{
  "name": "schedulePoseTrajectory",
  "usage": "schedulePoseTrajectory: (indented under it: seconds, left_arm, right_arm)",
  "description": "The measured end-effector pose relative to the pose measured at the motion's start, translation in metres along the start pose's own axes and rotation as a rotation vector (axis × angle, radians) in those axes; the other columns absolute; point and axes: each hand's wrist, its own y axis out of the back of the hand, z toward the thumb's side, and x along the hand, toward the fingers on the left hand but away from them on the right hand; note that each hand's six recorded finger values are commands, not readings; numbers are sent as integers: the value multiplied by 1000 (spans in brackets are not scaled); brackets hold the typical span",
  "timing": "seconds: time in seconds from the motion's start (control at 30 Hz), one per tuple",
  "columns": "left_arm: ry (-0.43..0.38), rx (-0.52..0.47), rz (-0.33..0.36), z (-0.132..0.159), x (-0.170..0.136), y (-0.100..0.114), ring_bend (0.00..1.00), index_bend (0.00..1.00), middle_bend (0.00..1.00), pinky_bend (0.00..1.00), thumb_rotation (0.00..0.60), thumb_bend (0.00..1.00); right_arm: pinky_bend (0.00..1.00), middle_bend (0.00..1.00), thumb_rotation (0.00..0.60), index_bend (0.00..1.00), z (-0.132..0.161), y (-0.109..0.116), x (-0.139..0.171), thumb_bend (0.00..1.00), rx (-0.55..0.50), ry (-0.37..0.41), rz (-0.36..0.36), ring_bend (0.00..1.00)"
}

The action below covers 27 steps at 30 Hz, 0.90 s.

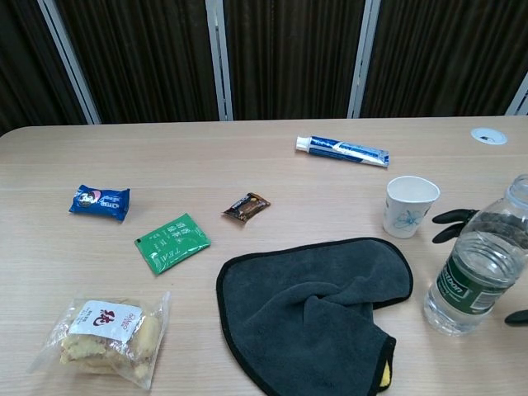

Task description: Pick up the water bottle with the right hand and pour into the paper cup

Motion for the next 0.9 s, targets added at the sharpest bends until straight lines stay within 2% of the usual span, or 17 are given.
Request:
schedulePoseTrajectory:
  seconds: [0.2, 0.43, 0.6, 0.8, 0.9]
  left_arm:
    - [1, 0, -11, 0, 1, -2, 0, 0, 0, 0, 600, 0]
    - [6, 5, -16, -1, 2, -4, 0, 0, 0, 0, 600, 0]
    - [9, 6, -17, -1, 3, -5, 0, 0, 0, 0, 600, 0]
    - [11, 8, -17, -1, 4, -6, 0, 0, 0, 0, 600, 0]
    - [12, 8, -18, -1, 4, -6, 0, 0, 0, 0, 600, 0]
  right_arm:
    - [0, 129, 600, 51, 1, -8, -13, 0, -1, -3, -4, 15]
    - [10, 222, 600, 65, 0, -13, -23, 0, -68, -18, -17, 129]
    - [94, 325, 600, 185, -1, -14, -28, 0, -90, -19, -34, 219]
    - [261, 477, 600, 396, 0, -15, -31, 1, -106, -4, -54, 359]
    - [340, 554, 600, 485, 1, -16, -32, 82, -107, 8, -72, 434]
